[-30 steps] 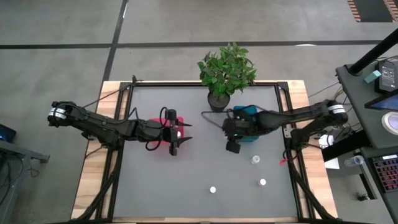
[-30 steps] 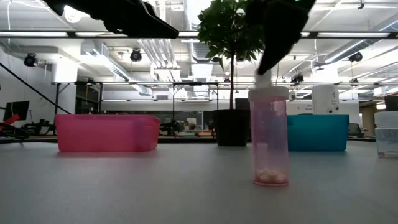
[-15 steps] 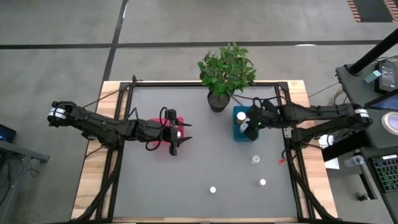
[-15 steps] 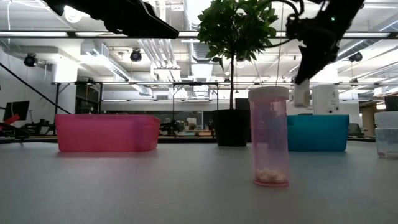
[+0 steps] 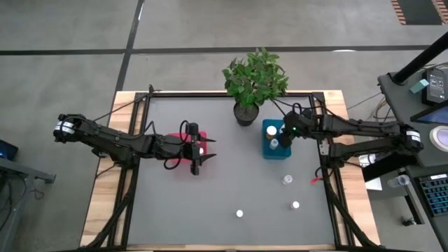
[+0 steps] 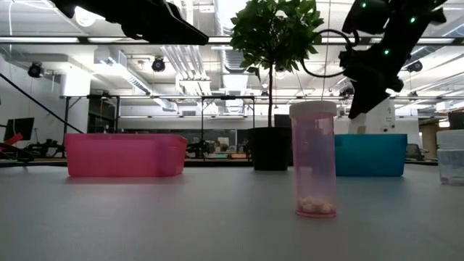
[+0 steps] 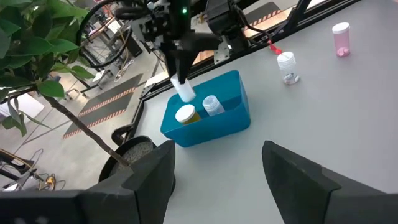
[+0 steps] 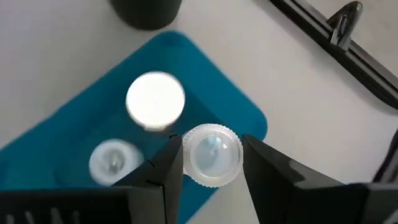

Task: Pick and place medicine bottles into bin by pill shape (circle, oval)
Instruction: Put the large transparent pill bottle into the blue bin, then put the small pink pill bottle into the pink bin

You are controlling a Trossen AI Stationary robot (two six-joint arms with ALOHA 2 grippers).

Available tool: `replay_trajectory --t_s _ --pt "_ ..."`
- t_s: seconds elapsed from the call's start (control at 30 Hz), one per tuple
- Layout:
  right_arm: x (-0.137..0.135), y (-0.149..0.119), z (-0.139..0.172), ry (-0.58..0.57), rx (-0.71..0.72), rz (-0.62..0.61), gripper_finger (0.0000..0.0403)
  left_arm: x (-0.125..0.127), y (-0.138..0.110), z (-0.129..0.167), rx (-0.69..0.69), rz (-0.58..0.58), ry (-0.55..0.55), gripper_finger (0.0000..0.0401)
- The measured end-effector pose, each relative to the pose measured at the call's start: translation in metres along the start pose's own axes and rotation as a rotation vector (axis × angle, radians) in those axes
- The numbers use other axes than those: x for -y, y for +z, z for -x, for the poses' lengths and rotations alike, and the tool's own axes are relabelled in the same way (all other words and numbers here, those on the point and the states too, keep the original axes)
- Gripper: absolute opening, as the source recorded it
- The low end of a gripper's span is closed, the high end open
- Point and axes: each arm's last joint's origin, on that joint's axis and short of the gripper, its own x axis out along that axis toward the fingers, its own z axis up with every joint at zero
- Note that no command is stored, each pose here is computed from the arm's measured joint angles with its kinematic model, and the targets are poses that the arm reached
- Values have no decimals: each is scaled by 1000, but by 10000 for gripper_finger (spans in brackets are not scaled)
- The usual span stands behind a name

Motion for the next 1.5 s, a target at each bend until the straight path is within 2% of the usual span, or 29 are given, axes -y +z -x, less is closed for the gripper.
replay_trajectory --t_s 0.1,0.57,0.9,1.17,1.5 --pt "3 1 -8 -9 20 -34 134 0 0 0 0 0 0 221" --pt "-2 -11 -42 -34 -38 -27 135 0 0 0 -1 -1 1 221" --pt "-6 -12 -56 -57 -78 -8 185 0 0 0 -1 -1 1 221" --pt "-5 -11 -51 -50 -58 -16 213 0 0 0 -1 -1 2 221" --pt "-1 10 -20 -23 9 -37 217 1 -1 -2 -9 -4 0 221"
